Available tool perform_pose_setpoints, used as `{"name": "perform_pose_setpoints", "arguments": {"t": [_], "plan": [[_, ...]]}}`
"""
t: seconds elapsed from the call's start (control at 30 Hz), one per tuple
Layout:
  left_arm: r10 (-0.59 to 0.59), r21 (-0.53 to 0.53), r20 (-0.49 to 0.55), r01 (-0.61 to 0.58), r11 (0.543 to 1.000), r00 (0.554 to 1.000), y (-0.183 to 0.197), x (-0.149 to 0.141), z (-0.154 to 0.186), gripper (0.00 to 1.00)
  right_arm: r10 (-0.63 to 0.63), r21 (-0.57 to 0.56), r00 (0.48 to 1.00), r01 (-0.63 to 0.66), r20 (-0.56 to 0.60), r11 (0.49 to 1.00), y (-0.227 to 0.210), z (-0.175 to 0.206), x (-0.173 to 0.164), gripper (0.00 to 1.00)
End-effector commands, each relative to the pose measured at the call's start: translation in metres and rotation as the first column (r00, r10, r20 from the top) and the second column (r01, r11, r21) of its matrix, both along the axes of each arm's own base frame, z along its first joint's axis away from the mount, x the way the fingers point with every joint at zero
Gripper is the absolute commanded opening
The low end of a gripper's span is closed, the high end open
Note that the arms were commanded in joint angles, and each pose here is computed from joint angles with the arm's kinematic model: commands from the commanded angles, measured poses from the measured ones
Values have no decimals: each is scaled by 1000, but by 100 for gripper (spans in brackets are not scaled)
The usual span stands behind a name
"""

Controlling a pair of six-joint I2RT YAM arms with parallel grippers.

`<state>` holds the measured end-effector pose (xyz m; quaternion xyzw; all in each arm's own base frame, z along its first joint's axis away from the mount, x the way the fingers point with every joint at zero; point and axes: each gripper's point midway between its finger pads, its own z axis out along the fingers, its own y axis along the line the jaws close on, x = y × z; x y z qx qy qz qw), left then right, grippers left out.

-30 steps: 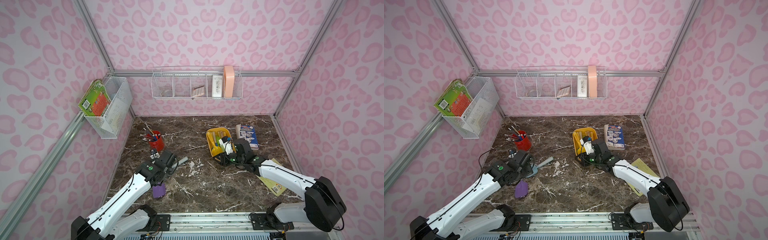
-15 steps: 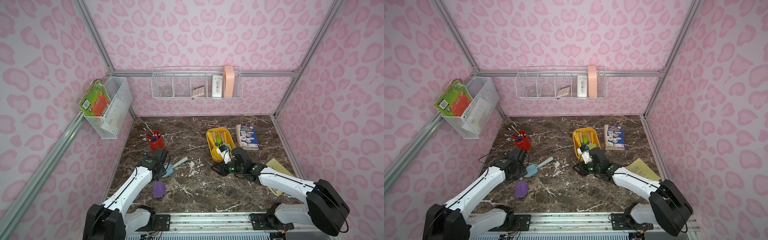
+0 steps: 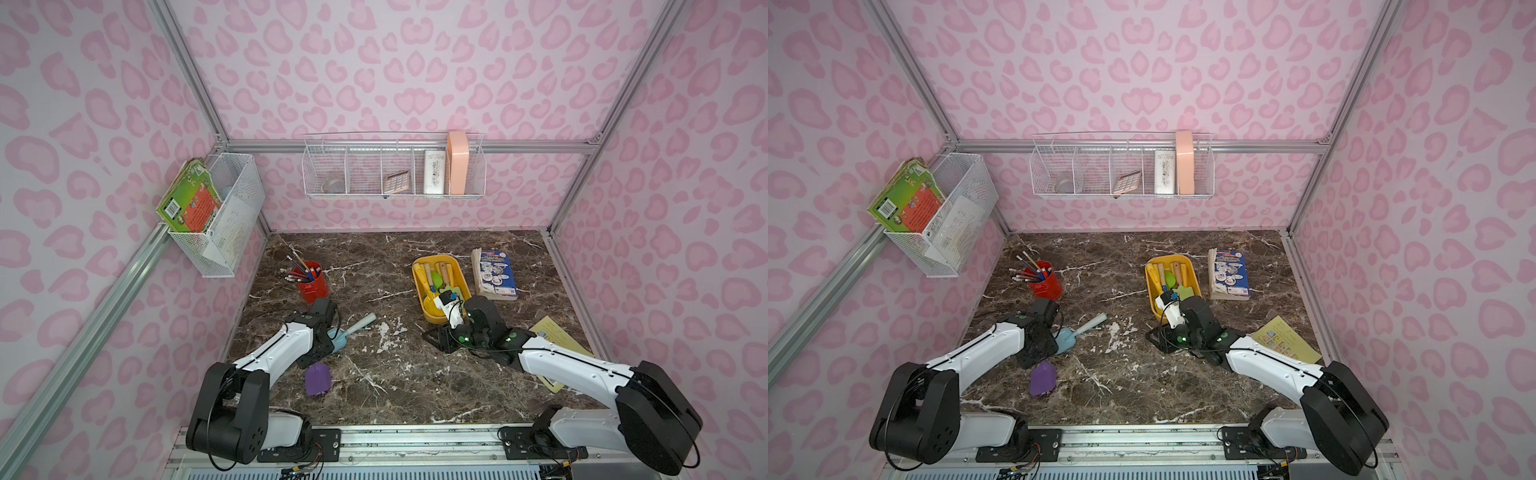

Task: Put the shovel into the storage box
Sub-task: Pick up the shovel from the center of the board.

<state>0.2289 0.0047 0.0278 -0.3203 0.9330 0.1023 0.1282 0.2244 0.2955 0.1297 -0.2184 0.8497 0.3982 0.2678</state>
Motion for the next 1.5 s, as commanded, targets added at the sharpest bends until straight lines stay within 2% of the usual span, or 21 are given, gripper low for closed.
{"name": "perform_pose_setpoints", "arguments": {"t": [0.0,0.6,0.87,1.17,1.3,1.47], "plan": [[-9,-6,-1,9,1000,1000,-1,4,-4,49,-4,21,1000,4,21,1000,4,8,4,35],[-14,-34,-20,13,999,1000,-6,5,-12,32,-14,24,1000,13,28,1000,5,10,8,35],[-17,-30,-9,17,999,1000,-5,3,-2,17,-21,28,1000,20,23,999,5,9,8,35],[-29,-57,-3,28,998,1000,-8,-3,23,5,-12,47,1000,11,24,999,8,11,9,36],[-41,-104,51,46,993,998,-16,0,42,1,1,72,1000,-2,22,997,13,15,8,41],[-122,-155,139,144,977,983,-44,9,75,0,41,133,999,-44,22,990,23,24,6,43]]}}
